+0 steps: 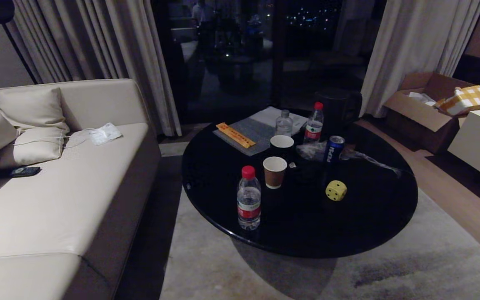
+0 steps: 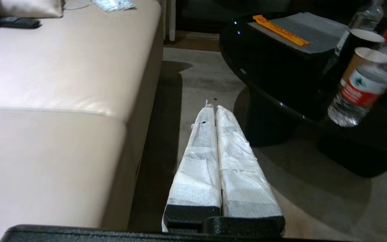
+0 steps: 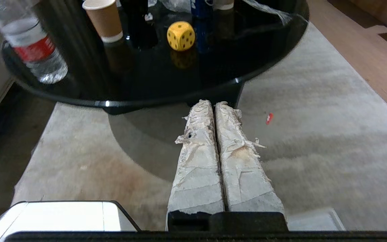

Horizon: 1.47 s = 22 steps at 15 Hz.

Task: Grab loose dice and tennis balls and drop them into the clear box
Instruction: Pick up toys out of the box

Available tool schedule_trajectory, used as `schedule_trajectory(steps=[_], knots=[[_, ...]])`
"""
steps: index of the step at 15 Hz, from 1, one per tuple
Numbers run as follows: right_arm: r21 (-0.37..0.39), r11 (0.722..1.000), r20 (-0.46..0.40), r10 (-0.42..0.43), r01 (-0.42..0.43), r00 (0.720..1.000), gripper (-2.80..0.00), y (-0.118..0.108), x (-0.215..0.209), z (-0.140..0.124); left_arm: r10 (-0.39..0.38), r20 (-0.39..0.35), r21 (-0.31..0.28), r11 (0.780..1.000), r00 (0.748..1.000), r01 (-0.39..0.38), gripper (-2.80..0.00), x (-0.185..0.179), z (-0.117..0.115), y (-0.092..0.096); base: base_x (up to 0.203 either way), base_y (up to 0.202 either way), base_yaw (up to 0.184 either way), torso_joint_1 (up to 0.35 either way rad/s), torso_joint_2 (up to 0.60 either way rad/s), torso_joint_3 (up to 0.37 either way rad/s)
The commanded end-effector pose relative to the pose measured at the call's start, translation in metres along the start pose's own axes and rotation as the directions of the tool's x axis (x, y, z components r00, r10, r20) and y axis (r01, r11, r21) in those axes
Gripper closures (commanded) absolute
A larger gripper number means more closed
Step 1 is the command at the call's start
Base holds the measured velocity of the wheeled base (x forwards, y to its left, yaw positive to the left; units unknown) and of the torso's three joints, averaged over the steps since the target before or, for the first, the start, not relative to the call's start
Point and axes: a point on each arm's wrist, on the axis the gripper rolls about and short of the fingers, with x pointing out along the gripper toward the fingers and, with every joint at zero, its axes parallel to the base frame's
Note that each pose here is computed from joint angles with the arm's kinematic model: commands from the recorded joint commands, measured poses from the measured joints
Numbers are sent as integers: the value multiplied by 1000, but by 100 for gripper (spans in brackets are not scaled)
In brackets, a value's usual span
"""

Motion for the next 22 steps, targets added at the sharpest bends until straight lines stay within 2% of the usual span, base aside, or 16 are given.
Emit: schedule_trajectory(steps=[1,13,22], knots=[[0,1000,-2,0,0,1000,0,0,0,0,1,-3,1,1000,1000,-1,0,0,0,0,179,0,-1,2,2,6],[0,1000,-3,0,0,1000,0,0,0,0,1,-3,-1,1000,1000,-1,0,0,0,0,181,0,-2,4,2,2],[0,1000,-2,0,0,1000,0,0,0,0,3,-2,-4,1000,1000,-3,0,0,0,0,9,0,1,0,0,0]])
